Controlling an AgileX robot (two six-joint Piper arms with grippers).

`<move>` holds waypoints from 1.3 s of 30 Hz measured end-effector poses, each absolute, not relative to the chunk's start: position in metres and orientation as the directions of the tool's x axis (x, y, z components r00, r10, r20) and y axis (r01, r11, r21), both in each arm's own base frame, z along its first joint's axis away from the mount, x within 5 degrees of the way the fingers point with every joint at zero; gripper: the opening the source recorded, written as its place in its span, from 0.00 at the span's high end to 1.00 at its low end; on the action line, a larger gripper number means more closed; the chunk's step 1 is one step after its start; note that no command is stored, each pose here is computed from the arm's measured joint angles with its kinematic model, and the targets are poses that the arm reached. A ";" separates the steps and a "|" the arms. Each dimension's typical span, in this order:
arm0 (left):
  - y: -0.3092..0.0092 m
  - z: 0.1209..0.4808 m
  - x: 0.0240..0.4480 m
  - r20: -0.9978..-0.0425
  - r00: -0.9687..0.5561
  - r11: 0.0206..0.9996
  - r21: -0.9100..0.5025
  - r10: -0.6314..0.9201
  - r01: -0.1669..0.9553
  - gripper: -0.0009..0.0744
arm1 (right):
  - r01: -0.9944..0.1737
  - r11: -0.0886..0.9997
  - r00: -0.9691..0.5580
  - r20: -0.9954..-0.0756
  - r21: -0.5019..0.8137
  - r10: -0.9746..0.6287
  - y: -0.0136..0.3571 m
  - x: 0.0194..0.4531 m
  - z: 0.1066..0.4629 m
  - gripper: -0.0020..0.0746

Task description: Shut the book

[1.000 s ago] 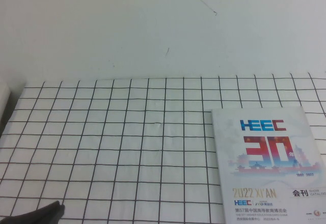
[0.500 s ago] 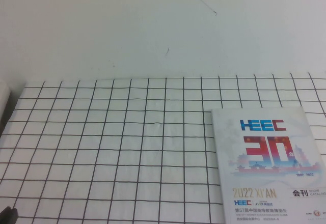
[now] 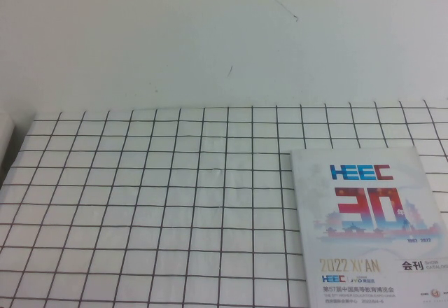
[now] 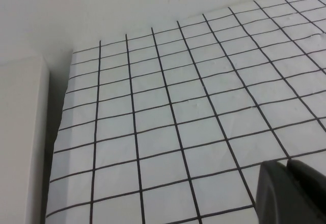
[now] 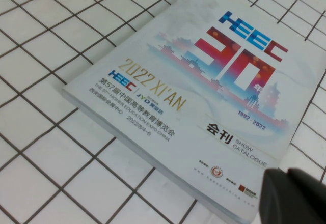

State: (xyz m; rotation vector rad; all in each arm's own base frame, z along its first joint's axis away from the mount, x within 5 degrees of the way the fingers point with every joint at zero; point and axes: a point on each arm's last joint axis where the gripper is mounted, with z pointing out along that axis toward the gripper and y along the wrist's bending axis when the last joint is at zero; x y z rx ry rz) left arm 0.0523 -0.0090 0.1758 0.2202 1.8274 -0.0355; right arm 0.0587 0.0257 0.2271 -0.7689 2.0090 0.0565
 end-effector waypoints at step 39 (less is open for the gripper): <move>-0.006 0.176 0.053 -0.958 -0.279 0.993 -0.086 -0.061 0.081 0.99 | -0.536 0.803 -0.342 -0.802 -0.263 -0.490 0.025 0.057 0.228 0.98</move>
